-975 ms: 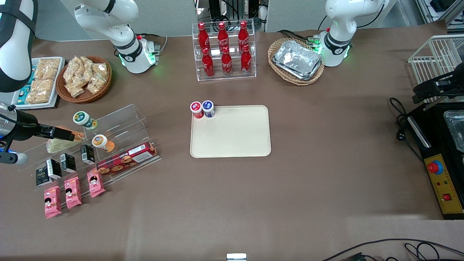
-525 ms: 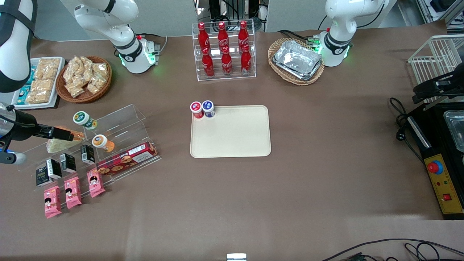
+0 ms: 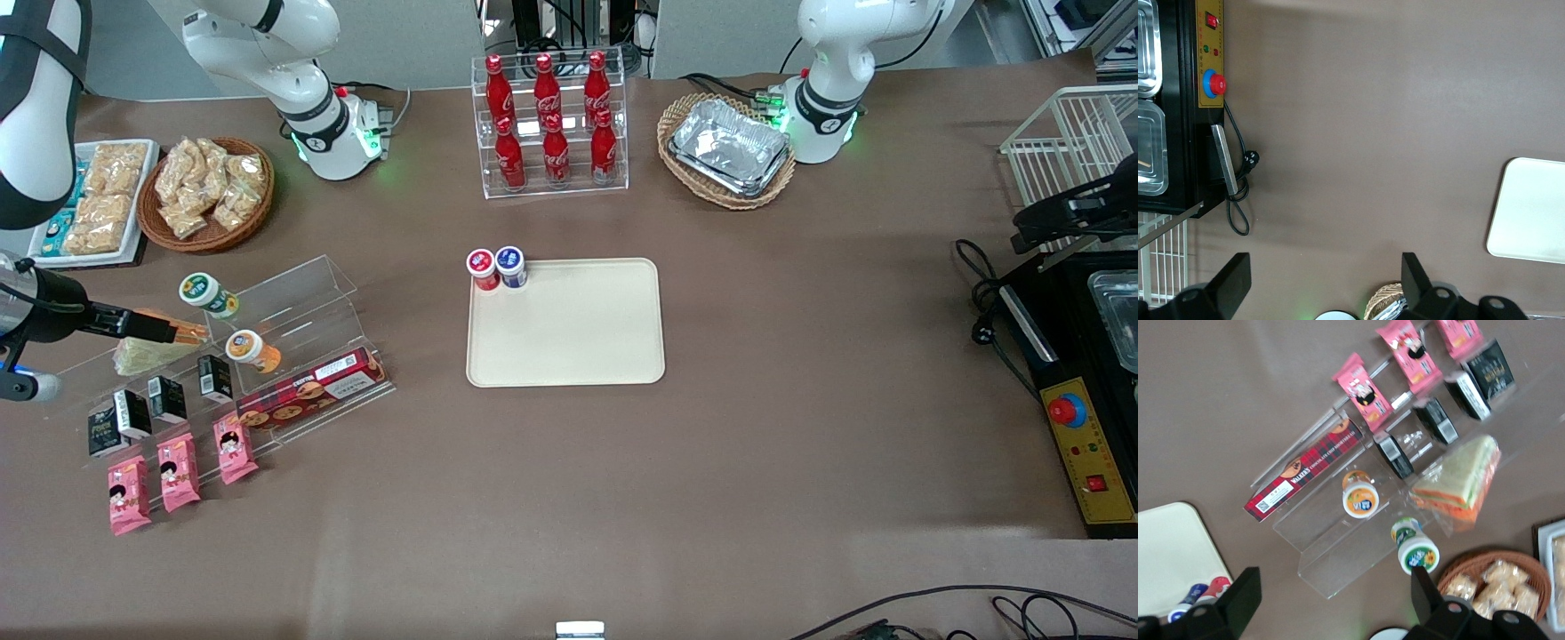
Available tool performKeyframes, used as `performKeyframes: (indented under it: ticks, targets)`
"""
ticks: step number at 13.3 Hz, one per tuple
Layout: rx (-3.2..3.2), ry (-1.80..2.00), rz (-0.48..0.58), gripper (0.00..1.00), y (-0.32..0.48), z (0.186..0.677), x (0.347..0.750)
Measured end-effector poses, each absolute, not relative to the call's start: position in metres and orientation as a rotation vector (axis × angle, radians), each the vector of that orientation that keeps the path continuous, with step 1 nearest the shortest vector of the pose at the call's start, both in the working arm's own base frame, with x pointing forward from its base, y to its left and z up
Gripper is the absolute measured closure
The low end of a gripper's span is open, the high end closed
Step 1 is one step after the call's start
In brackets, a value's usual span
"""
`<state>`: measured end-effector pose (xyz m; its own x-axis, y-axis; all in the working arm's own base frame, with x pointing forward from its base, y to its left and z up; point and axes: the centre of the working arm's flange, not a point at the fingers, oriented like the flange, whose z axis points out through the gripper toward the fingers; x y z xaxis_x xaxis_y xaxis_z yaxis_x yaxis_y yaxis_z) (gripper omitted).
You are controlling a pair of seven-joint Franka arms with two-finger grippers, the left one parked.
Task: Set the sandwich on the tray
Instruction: 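Move the right gripper toward the wrapped sandwich on the acrylic rack, then close the right gripper on the wrapped triangular sandwich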
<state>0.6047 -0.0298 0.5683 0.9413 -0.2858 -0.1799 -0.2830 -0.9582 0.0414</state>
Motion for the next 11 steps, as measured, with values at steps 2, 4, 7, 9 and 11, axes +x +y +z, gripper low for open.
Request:
performKeyframes:
  ticks: [2, 4, 7, 9, 11]
  targets:
    - [3.025, -0.68, -0.303, 0.0, -0.035, 0.577, 0.597]
    - [2.97, -0.882, -0.278, 0.0, -0.051, 0.593, 0.587]
    - [2.892, -1.119, -0.264, 0.0, -0.122, 0.594, 0.572]
    - [2.852, -1.239, -0.251, 0.0, -0.169, 0.582, 0.562]
    - [2.841, -1.31, -0.215, 0.0, -0.195, 0.572, 0.551]
